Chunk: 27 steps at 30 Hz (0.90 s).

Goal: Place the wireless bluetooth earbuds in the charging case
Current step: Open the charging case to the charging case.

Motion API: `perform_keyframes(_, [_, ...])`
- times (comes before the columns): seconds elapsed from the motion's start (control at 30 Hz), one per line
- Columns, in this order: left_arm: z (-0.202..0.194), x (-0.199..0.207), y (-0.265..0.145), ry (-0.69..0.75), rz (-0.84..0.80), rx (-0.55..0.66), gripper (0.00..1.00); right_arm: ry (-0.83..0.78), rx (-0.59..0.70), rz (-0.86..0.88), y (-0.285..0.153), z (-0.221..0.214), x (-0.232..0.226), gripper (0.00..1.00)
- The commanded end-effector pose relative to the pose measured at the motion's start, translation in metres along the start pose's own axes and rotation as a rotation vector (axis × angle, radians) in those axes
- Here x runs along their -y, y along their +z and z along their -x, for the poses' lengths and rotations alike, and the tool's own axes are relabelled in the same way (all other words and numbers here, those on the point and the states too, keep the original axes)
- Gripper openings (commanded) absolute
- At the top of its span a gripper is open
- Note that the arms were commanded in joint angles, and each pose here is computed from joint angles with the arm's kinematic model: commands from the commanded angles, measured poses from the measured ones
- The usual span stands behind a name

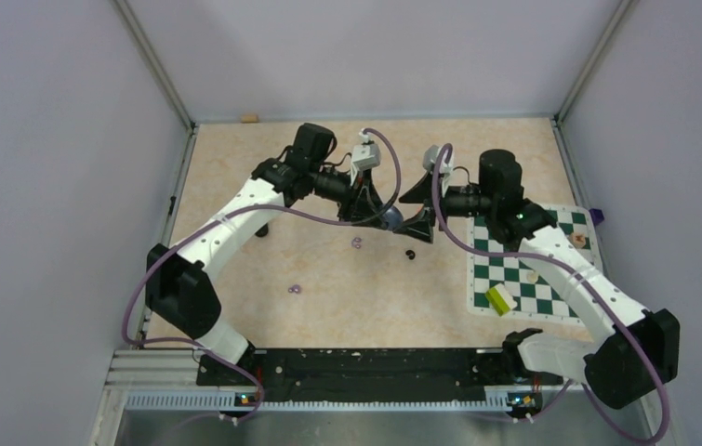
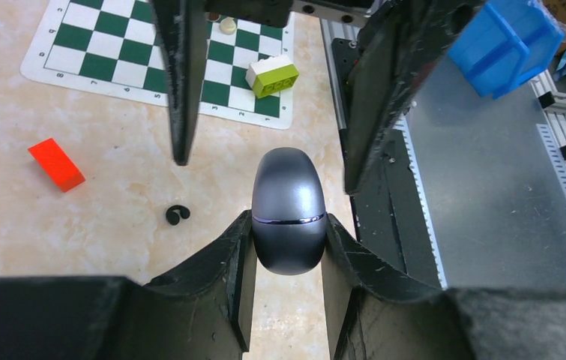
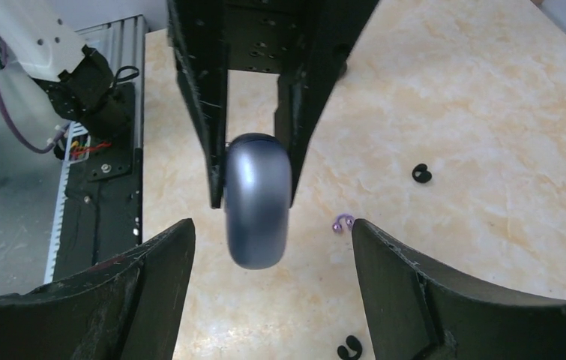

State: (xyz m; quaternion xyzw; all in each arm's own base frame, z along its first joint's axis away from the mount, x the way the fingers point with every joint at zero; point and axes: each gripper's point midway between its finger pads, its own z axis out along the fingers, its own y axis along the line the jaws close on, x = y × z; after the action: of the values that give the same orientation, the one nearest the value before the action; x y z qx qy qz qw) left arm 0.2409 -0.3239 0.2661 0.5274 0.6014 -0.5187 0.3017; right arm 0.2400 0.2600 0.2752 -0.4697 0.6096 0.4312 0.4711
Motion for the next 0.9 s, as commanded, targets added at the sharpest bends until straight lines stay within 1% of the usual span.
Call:
perform_keyframes(0.0, [0.016,0.017,-0.001,0.044,-0.075,0.053,0.00,-0.048,0.046,-0.056,0.002,0.013,0.011,0.76])
perform_keyframes(0.2, [0.014,0.018,0.000,0.042,-0.087,0.052,0.00,-0.077,0.046,-0.180,-0.003,0.009,0.030,0.76])
perform_keyframes(0.57, [0.010,0.020,0.000,0.049,-0.088,0.044,0.00,-0.168,0.066,-0.361,-0.025,0.028,0.049,0.78])
perform_keyframes(0.87, [0.008,0.018,0.001,0.052,-0.081,0.036,0.00,-0.192,0.066,-0.387,-0.033,0.034,0.050,0.78])
